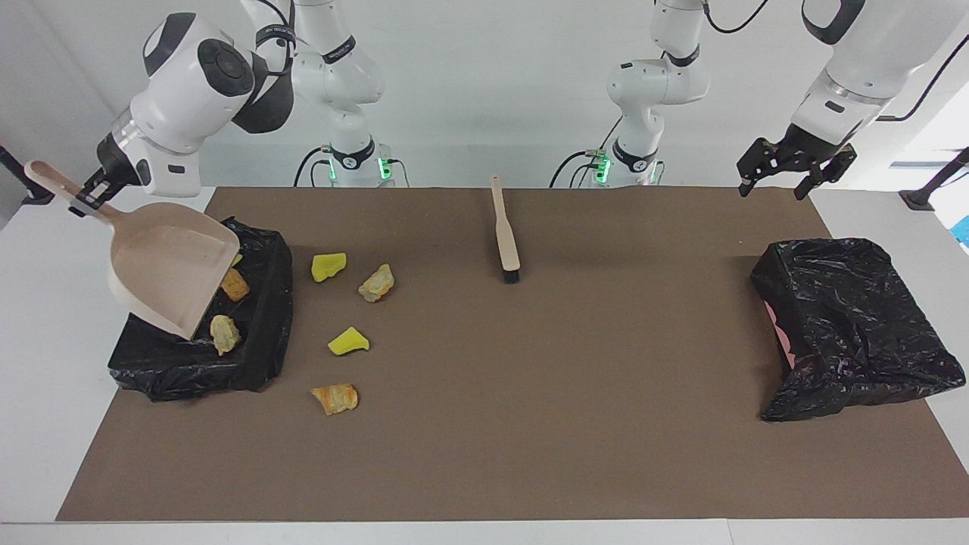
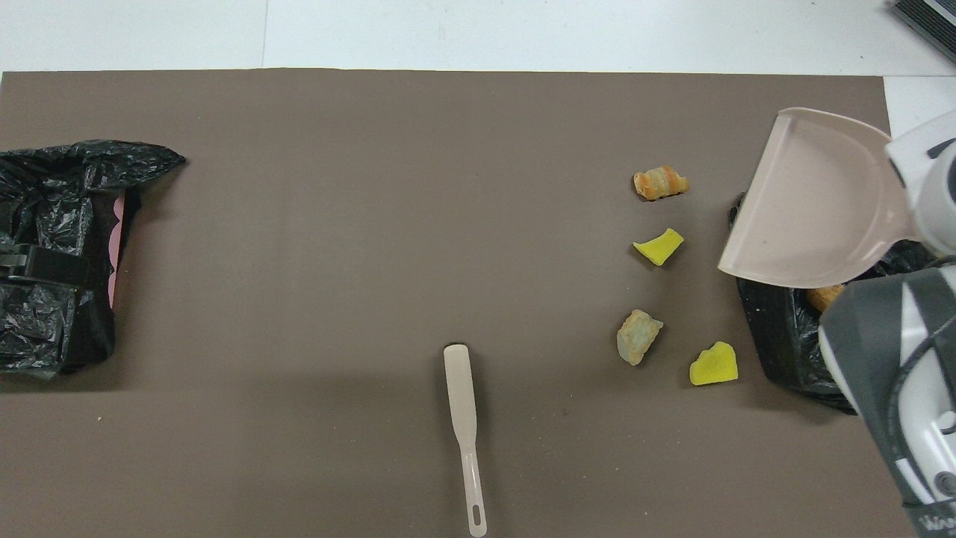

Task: Sweep and dump trash in bin
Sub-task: 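Bring the dustpan back and set it on the table with the right gripper, then grasp the dustpan handle with the left gripper while the right gripper grasps the brush, then lift the dustpan with the left gripper while the right gripper moves the brush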

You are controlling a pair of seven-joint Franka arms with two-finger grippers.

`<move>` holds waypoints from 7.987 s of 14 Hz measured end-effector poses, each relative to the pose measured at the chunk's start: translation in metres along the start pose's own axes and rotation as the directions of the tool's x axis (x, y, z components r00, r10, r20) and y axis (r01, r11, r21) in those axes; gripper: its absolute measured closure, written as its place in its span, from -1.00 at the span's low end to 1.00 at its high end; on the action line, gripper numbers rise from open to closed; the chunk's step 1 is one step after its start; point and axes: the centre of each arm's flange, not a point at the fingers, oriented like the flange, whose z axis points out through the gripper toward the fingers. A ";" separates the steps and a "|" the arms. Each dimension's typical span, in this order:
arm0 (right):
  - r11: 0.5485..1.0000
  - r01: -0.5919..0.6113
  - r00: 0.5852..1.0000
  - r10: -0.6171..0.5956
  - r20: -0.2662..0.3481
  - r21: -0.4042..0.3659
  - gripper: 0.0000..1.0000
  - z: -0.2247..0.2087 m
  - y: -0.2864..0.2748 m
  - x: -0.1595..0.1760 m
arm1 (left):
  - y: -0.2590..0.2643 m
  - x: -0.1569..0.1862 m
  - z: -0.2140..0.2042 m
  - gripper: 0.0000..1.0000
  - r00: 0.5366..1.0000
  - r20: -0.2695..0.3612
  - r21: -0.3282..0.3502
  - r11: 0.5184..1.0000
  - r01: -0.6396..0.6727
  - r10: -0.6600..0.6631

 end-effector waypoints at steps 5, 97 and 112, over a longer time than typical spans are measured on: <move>0.951 -0.269 0.959 0.279 -0.051 0.154 0.37 -0.049 -0.047 0.094 | 0.001 0.000 0.000 -1.00 1.000 0.001 0.000 1.000 -0.002 0.002; 0.019 -0.938 0.217 0.810 0.545 0.345 0.47 -0.058 -0.335 0.156 | 0.241 0.116 0.237 0.37 0.927 -0.059 0.005 0.929 -0.370 0.370; -0.065 -0.991 0.029 0.760 0.649 0.121 0.47 0.070 -0.334 0.062 | 0.204 0.060 0.239 0.37 0.158 0.075 -0.021 0.160 -0.987 0.985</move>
